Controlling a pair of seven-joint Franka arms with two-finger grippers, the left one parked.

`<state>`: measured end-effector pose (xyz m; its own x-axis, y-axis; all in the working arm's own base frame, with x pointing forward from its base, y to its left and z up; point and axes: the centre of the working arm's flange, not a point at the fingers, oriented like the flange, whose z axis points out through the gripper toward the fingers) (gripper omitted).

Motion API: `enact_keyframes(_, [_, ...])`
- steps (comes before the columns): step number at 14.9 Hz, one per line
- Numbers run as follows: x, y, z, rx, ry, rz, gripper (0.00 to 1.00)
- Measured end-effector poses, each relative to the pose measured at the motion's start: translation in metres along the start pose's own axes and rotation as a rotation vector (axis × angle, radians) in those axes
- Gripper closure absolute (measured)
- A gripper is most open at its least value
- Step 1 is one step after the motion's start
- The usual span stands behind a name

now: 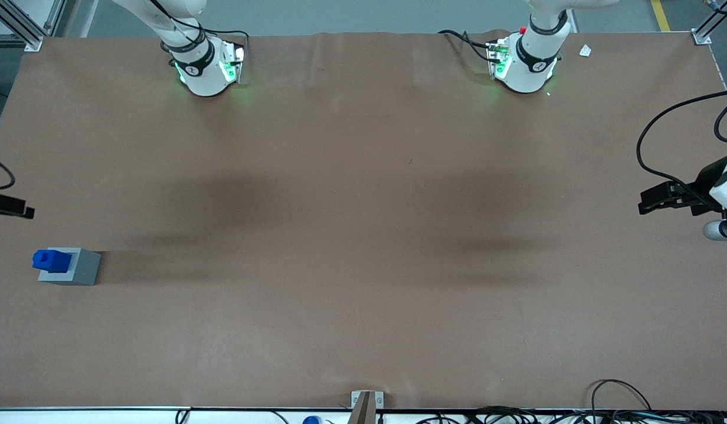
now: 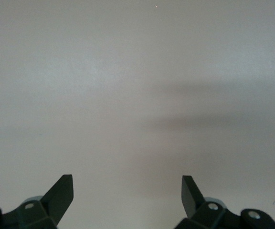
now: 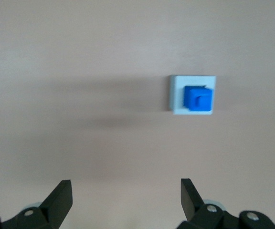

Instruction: Insert blue part into gray base with right arm

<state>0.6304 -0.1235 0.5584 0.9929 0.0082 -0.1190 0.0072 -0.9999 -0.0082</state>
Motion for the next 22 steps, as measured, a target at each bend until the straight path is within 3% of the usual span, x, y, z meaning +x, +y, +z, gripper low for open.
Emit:
enact_keyframes(5, [-0.038, -0.073, -0.051, -0.009, 0.022, -0.074, 0.00])
enact_keyframes(13, [-0.098, -0.119, -0.069, -0.015, 0.043, -0.100, 0.00])
enact_keyframes(22, [-0.100, -0.130, -0.060, -0.013, 0.056, 0.014, 0.00])
